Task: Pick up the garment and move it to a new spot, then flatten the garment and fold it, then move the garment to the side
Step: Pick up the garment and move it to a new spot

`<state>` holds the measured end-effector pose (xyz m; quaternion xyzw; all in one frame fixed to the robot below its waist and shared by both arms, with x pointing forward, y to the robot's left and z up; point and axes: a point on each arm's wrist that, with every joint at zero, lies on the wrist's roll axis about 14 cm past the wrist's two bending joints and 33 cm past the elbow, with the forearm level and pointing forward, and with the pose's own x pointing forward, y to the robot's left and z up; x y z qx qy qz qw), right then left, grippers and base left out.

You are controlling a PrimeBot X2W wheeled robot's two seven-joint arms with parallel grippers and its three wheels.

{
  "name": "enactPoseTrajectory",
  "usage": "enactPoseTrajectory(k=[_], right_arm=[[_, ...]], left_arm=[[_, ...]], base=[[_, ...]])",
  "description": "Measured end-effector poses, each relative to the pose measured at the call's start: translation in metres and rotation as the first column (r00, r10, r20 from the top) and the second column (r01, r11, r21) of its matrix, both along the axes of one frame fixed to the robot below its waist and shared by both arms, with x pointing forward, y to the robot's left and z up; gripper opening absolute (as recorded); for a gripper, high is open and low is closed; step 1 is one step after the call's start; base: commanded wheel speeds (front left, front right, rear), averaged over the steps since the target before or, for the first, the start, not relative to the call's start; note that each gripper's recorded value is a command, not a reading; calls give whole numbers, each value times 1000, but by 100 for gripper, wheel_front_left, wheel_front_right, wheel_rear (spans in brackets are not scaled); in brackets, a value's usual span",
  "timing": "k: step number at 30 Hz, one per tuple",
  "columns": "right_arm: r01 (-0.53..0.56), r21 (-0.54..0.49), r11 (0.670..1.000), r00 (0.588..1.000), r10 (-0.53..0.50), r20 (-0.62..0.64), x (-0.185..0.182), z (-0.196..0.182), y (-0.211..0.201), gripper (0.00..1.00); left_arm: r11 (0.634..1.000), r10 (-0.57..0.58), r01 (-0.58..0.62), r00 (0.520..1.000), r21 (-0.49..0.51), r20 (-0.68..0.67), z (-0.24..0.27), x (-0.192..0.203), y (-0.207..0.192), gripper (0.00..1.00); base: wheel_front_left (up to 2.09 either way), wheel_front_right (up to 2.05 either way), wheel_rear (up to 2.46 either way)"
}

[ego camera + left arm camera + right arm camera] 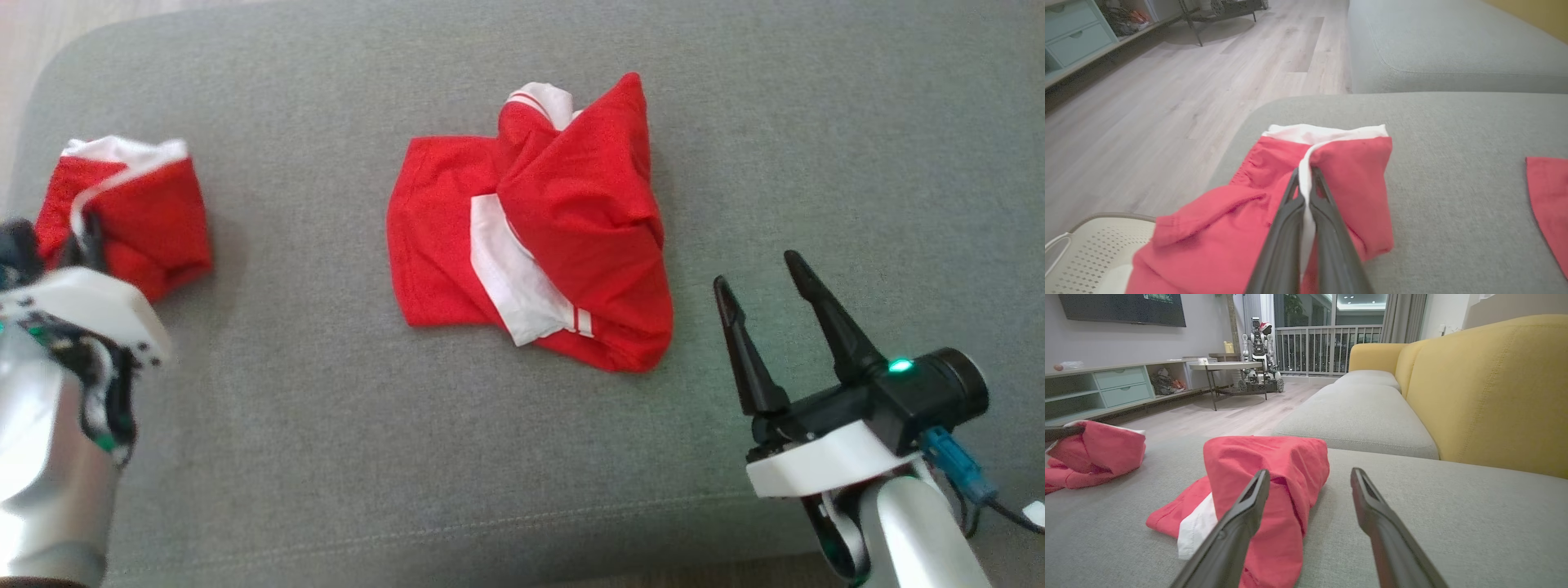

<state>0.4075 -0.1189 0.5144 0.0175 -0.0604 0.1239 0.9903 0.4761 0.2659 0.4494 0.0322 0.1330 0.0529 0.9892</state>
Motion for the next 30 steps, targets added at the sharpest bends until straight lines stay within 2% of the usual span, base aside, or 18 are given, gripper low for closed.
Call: enactPoseTrajectory(k=[1,2,3,7,10,13,14,18,26,30], right_arm=[[5,-1,1000,1000,-5,1,0,0,-2,100],[11,-3,1000,1000,-11,2,1,0,-4,100],[14,-9,1000,1000,-14,3,1,0,-5,100],[24,-12,1000,1000,-24,14,1,4,-8,100],[29,-33,999,999,-28,39,-1,12,-10,100],[26,-38,999,997,-23,71,-4,24,-8,100],[26,-38,999,997,-23,71,-4,24,-8,100],[33,-36,999,993,-28,119,-11,41,-10,100],[55,-32,998,988,-50,147,-38,52,-18,100],[66,-27,997,990,-62,129,-45,46,-22,100]], left_arm=[[1000,-4,4,1000,-6,-18,-7,-2,-3,2],[1000,-10,9,1000,-14,-22,-11,-2,-7,88],[1000,-17,16,1000,-24,-24,-14,-2,-11,100],[999,-25,27,999,-42,40,-7,-1,-19,100],[998,-16,24,990,-56,143,20,2,-25,100],[993,-19,48,965,-106,261,55,0,-43,100],[993,-19,48,965,-106,261,55,0,-43,100],[987,-11,74,920,-146,391,91,-28,-61,100],[969,-5,100,921,-225,390,76,-110,-93,100],[968,-13,104,930,-230,368,66,-124,-101,100]], base=[[0,0,0],[0,0,0],[0,0,0],[0,0,0],[0,0,0],[0,0,0],[0,0,0],[0,0,0],[0,0,0],[0,0,0]])
